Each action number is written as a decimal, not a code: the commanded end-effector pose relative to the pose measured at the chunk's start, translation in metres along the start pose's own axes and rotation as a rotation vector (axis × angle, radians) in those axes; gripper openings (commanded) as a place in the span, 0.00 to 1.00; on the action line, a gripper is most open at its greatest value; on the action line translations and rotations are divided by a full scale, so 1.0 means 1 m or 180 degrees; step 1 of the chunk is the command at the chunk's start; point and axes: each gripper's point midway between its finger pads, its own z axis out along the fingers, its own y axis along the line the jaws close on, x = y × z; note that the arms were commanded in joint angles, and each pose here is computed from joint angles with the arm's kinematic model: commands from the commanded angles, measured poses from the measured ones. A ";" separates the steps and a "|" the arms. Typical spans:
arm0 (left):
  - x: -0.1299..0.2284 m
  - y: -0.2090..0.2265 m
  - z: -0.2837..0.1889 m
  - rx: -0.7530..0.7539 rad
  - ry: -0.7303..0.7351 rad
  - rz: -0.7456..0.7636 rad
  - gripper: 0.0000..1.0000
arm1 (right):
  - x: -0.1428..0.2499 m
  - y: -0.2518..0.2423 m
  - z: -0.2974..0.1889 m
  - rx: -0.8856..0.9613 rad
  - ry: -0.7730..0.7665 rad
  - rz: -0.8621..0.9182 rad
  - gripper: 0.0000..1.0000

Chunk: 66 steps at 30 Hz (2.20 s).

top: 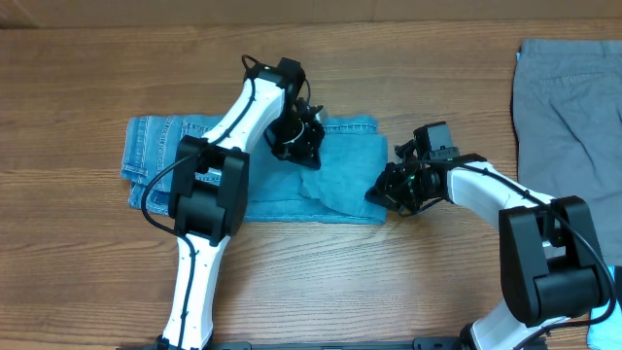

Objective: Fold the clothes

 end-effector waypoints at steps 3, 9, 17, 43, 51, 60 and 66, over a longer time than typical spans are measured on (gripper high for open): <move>-0.005 0.063 -0.025 -0.0351 -0.0097 -0.0335 0.04 | -0.007 -0.024 0.000 0.0367 -0.0236 0.0368 0.04; 0.004 0.043 -0.079 -0.0223 -0.0329 -0.0274 0.04 | -0.022 -0.021 -0.013 0.0399 -0.0351 0.0426 0.04; 0.032 -0.020 -0.114 -0.0005 -0.0397 0.0067 0.04 | -0.073 0.058 -0.067 0.0084 -0.0762 -0.0013 0.22; 0.089 0.041 0.023 -0.0139 0.0207 -0.0340 0.04 | -0.110 -0.001 0.002 0.0473 -0.0657 0.0244 0.09; 0.076 0.041 -0.034 -0.0195 -0.0078 -0.0422 0.04 | -0.128 0.024 -0.067 0.0778 -0.1131 0.0108 0.17; 0.047 0.061 -0.195 -0.1324 -0.1488 -0.0571 1.00 | -0.111 0.058 -0.144 0.1005 -0.1317 -0.0039 1.00; 0.060 0.141 -0.245 -0.1516 -0.1728 -0.1081 1.00 | -0.096 0.043 -0.143 0.1237 -0.1097 -0.0182 1.00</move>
